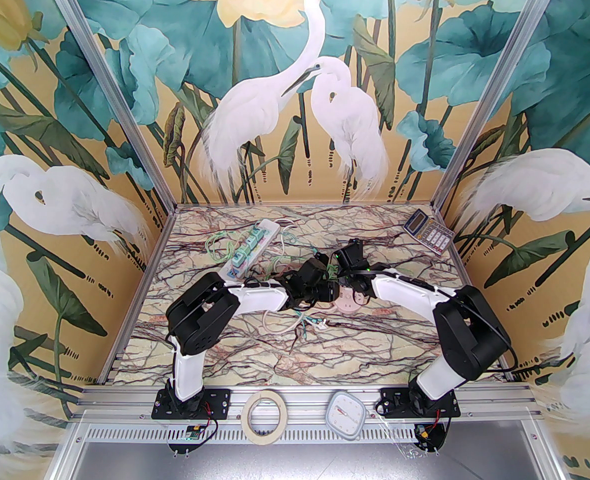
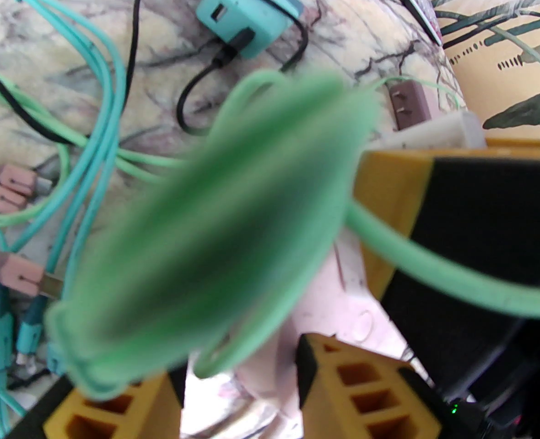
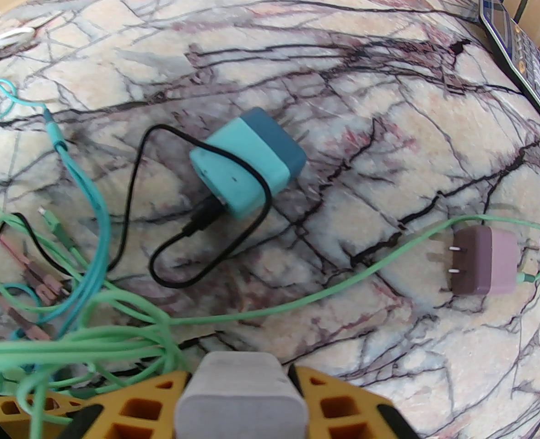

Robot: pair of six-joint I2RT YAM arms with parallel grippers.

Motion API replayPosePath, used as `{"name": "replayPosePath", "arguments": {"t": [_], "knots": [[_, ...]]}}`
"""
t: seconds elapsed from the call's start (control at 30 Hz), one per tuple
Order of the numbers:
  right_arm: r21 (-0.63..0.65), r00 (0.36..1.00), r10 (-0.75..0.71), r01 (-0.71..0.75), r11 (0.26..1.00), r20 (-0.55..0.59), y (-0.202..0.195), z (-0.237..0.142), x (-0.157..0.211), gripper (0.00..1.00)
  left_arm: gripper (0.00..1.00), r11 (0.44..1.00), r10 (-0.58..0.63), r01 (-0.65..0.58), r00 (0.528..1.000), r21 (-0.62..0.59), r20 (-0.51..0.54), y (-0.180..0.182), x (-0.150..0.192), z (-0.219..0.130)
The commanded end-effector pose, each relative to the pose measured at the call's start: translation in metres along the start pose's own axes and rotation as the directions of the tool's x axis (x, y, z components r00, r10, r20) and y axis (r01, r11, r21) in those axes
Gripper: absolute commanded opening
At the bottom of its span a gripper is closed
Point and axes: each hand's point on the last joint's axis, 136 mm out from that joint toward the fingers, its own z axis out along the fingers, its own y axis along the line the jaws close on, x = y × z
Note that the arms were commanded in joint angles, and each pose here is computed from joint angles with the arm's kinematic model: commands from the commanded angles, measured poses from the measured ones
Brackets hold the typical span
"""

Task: Pull the plug off the socket

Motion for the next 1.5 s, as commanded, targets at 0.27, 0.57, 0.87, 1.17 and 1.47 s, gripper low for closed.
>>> {"name": "replayPosePath", "arguments": {"t": [0.27, 0.57, 0.87, 1.17, 1.47], "knots": [[0.038, 0.999, 0.022, -0.020, 0.999, -0.045, -0.015, -0.002, 0.025, 0.17, 0.50, 0.998, 0.033, -0.028, 0.995, 0.049, -0.093, -0.022, 0.035, 0.009], [0.016, 0.999, 0.030, -0.029, 0.999, -0.043, -0.026, -0.017, 0.039, 0.19, 0.48, 0.995, 0.060, -0.047, 0.989, 0.092, -0.137, -0.040, 0.050, 0.018], [-0.021, 0.993, 0.062, -0.064, 0.998, -0.101, -0.011, 0.003, 0.044, 0.19, 0.33, 1.000, 0.026, -0.025, 0.979, 0.006, -0.200, -0.016, 0.075, 0.039], [-0.020, 0.982, 0.111, -0.115, 0.993, -0.155, -0.017, 0.021, 0.033, 0.16, 0.25, 0.992, 0.027, -0.059, 0.966, -0.116, -0.258, -0.001, 0.090, 0.047], [-0.088, 0.997, 0.073, -0.075, 0.993, -0.026, 0.002, -0.023, 0.046, 0.20, 0.24, 0.989, -0.012, -0.030, 0.958, -0.142, -0.287, 0.000, 0.092, 0.055]]}}
